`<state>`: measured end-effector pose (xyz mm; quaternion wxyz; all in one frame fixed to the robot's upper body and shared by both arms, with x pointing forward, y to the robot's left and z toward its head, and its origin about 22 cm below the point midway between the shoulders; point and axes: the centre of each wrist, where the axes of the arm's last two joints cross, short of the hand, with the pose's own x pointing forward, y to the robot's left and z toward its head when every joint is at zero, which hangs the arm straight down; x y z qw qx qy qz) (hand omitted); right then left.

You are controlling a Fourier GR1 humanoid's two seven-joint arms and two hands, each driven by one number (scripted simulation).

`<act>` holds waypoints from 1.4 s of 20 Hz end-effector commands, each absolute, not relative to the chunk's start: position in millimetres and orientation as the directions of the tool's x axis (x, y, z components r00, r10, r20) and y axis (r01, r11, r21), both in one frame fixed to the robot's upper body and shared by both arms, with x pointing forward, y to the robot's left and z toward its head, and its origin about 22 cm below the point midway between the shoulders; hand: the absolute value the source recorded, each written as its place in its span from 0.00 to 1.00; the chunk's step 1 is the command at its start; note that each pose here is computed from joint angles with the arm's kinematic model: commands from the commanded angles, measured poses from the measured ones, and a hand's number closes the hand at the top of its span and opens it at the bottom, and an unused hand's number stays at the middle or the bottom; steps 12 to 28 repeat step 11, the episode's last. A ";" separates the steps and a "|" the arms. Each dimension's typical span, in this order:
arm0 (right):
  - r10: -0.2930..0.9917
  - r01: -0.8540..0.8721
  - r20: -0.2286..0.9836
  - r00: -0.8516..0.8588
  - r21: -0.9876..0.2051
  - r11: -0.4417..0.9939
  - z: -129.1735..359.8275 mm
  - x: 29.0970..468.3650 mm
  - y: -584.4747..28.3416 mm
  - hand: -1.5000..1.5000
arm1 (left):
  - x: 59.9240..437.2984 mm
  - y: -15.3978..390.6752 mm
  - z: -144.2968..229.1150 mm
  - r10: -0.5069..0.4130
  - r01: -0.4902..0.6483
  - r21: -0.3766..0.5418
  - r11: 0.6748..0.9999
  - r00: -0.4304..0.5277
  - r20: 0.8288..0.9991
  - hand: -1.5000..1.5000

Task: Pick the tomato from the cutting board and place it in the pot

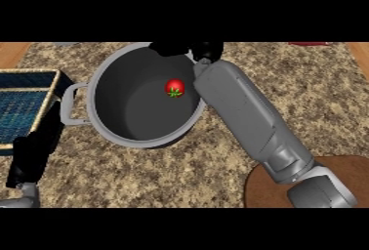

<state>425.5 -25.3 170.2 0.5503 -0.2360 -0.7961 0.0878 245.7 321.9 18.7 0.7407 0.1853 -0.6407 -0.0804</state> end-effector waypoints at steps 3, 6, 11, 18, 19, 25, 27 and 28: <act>0.336 0.186 0.897 -0.285 -0.293 0.938 170.8 422.8 -37.1 0.00 | 232.8 328.0 4.2 -0.354 -0.141 0.386 0.912 0.208 0.912 0.50; 0.302 0.134 0.907 -0.292 -0.274 0.952 146.1 406.1 -66.4 0.00 | 220.4 330.4 13.1 -0.356 -0.158 0.389 0.907 0.203 0.912 0.50; 0.271 0.151 0.911 -0.310 -0.235 0.960 128.5 369.8 -97.4 0.00 | 236.9 331.2 15.7 -0.344 -0.172 0.381 0.909 0.208 0.915 0.50; 0.271 0.151 0.911 -0.310 -0.235 0.960 128.5 369.8 -97.4 0.00 | 236.9 331.2 15.7 -0.344 -0.172 0.381 0.909 0.208 0.915 0.50; 0.271 0.151 0.911 -0.310 -0.235 0.960 128.5 369.8 -97.4 0.00 | 236.9 331.2 15.7 -0.344 -0.172 0.381 0.909 0.208 0.915 0.50; 0.271 0.151 0.911 -0.310 -0.235 0.960 128.5 369.8 -97.4 0.00 | 236.9 331.2 15.7 -0.344 -0.172 0.381 0.909 0.208 0.915 0.50; 0.271 0.151 0.911 -0.310 -0.235 0.960 128.5 369.8 -97.4 0.00 | 236.9 331.2 15.7 -0.344 -0.172 0.381 0.909 0.208 0.915 0.50; 0.271 0.151 0.911 -0.310 -0.235 0.960 128.5 369.8 -97.4 0.00 | 236.9 331.2 15.7 -0.344 -0.172 0.381 0.909 0.208 0.915 0.50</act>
